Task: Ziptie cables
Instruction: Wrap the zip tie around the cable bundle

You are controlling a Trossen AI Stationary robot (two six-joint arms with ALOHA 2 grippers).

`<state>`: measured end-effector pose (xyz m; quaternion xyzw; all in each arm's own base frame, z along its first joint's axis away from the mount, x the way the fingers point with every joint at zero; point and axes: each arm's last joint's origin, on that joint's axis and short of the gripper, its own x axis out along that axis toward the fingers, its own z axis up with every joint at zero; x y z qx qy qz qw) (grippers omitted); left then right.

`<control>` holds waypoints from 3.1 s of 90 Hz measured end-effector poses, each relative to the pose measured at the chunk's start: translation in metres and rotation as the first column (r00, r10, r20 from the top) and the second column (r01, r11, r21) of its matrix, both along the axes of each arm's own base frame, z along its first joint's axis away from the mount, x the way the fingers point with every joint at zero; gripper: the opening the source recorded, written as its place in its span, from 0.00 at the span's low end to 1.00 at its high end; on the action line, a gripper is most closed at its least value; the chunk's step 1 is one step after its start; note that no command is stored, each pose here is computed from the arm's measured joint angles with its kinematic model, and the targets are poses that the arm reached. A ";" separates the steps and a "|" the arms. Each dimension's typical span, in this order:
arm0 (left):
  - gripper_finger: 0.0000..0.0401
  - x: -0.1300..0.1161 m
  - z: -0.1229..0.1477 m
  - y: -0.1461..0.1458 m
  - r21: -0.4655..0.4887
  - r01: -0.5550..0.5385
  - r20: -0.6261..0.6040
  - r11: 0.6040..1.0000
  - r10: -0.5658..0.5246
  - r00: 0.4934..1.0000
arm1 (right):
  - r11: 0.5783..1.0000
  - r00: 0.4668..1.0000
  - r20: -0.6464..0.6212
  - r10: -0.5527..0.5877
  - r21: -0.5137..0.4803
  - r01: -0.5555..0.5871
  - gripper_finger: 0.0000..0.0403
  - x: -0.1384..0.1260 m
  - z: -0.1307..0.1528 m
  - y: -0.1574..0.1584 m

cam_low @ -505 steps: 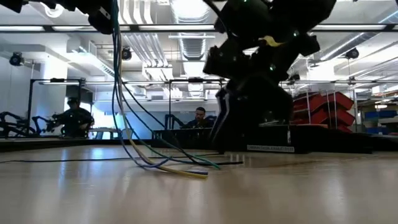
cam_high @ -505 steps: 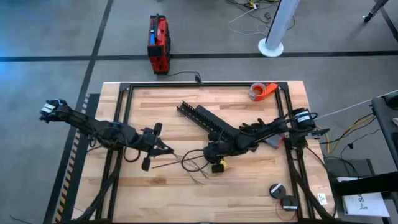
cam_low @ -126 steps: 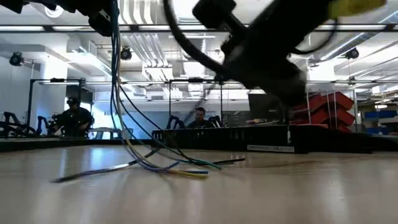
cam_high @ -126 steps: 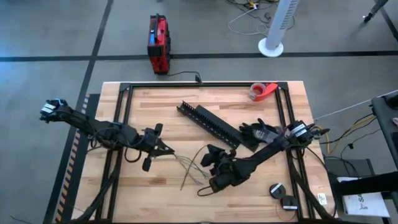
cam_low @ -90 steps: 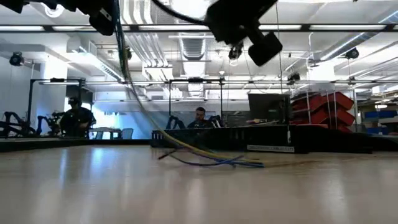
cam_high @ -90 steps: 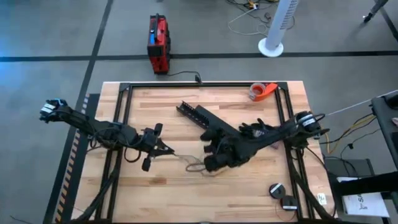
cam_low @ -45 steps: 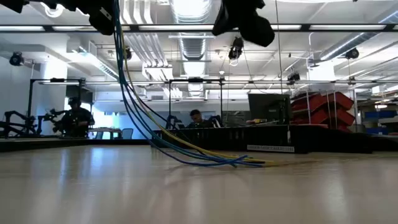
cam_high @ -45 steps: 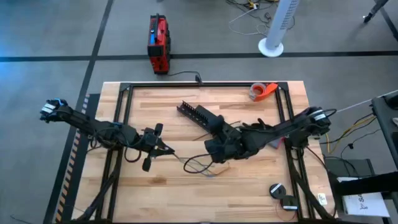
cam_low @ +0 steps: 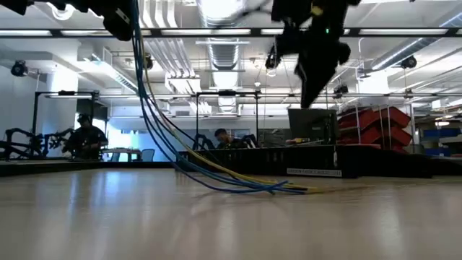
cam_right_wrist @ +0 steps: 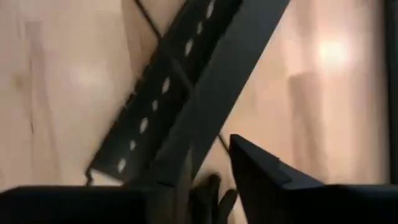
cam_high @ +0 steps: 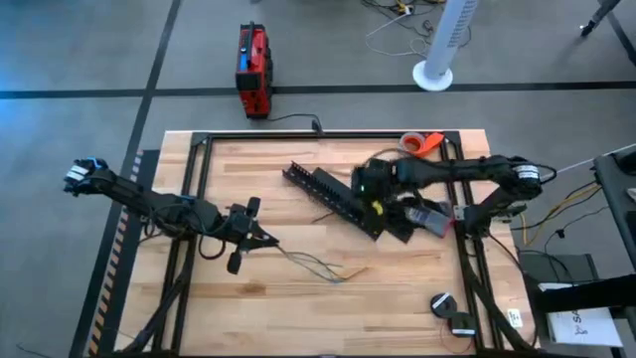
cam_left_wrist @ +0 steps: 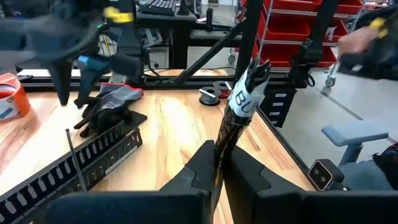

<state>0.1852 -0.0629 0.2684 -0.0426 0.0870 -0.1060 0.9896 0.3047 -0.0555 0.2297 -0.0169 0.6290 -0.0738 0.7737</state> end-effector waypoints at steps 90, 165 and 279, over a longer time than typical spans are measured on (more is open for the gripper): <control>0.02 0.003 -0.003 -0.001 0.042 0.005 -0.008 0.999 -0.005 1.000 | 0.980 0.958 -0.207 0.197 0.022 -0.197 0.17 -0.007 -0.090 -0.044; 0.02 0.000 -0.004 0.000 0.026 0.001 -0.031 1.000 0.000 1.000 | 0.998 0.996 -0.090 0.019 -0.050 -0.023 0.00 0.043 0.009 0.039; 0.02 0.000 -0.005 0.000 -0.004 -0.004 -0.050 1.000 0.004 0.999 | 0.973 0.965 -0.139 -0.223 0.036 0.230 0.43 0.062 -0.056 0.148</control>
